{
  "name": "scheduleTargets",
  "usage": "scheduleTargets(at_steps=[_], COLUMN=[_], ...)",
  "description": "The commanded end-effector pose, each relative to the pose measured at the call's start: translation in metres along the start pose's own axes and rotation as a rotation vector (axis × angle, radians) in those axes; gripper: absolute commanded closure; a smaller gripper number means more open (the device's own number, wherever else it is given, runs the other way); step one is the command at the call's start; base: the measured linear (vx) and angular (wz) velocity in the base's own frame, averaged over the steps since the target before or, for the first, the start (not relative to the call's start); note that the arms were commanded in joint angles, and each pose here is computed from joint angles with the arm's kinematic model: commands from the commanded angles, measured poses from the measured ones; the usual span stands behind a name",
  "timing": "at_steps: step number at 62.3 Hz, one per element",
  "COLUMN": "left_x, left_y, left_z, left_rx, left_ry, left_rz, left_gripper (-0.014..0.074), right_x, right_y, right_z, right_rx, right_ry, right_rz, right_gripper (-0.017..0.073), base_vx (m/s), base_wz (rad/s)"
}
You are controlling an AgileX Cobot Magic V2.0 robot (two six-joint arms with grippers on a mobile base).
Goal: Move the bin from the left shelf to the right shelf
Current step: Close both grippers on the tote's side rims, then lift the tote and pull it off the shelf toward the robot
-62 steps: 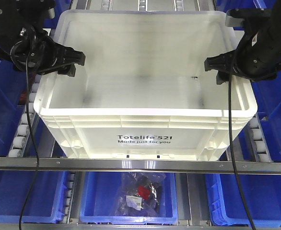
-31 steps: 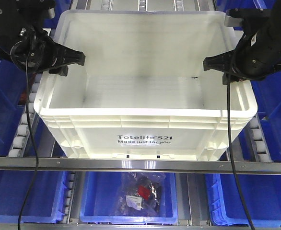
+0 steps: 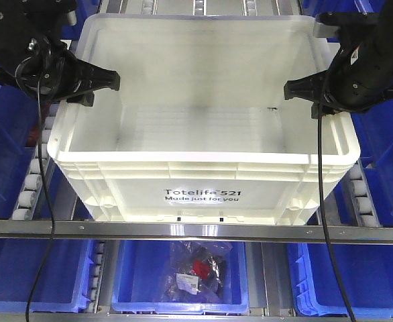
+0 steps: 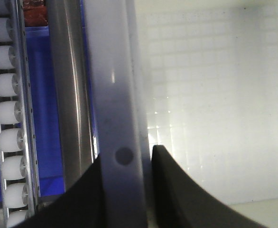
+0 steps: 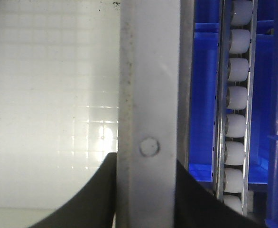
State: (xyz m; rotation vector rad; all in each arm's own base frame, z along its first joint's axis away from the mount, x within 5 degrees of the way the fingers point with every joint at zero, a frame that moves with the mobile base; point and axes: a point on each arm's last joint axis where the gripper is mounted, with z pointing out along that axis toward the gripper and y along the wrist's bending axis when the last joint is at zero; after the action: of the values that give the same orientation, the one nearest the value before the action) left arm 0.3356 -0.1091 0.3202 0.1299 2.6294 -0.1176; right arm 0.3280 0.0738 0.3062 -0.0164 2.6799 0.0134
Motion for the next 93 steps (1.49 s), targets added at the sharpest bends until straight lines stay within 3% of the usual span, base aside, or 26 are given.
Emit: scheduleTargets(at_steps=[1, 10, 19, 34, 55, 72, 93], left_x=[-0.010, -0.010, -0.009, -0.005, 0.011, 0.041, 0.043], left_y=[-0.002, -0.002, -0.004, -0.004, 0.002, 0.001, 0.002], left_z=[-0.027, -0.027, -0.030, -0.069, -0.118, -0.124, -0.124], left_rx=[0.017, 0.025, 0.031, 0.076, 0.106, 0.154, 0.159], left_ry=[-0.118, -0.122, -0.125, -0.219, -0.315, -0.332, -0.323], left_rz=[0.011, 0.013, 0.014, 0.003, -0.007, -0.009, -0.013], left_gripper=[0.0449, 0.0455, 0.0521, 0.0602, 0.0601, 0.0600, 0.0600], right_x=[-0.009, -0.007, -0.005, 0.002, 0.025, 0.051, 0.056], right_y=[-0.004, -0.006, -0.008, -0.010, -0.016, -0.023, -0.023], right_z=[-0.033, -0.051, -0.065, -0.091, -0.113, -0.128, -0.127], right_rx=[-0.010, -0.020, -0.028, -0.053, -0.080, -0.090, -0.092], right_ry=[-0.143, -0.193, -0.230, -0.293, -0.357, -0.384, -0.337], right_rz=[-0.003, -0.002, 0.002, 0.012, 0.021, 0.024, 0.022], right_gripper=[0.0519, 0.0546, 0.0563, 0.0564, 0.0564, 0.0564, 0.0562], base_vx=[0.00, 0.00, 0.00, 0.00, 0.00, 0.00, 0.00], base_wz=[0.00, 0.00, 0.00, 0.00, 0.00, 0.00, 0.00])
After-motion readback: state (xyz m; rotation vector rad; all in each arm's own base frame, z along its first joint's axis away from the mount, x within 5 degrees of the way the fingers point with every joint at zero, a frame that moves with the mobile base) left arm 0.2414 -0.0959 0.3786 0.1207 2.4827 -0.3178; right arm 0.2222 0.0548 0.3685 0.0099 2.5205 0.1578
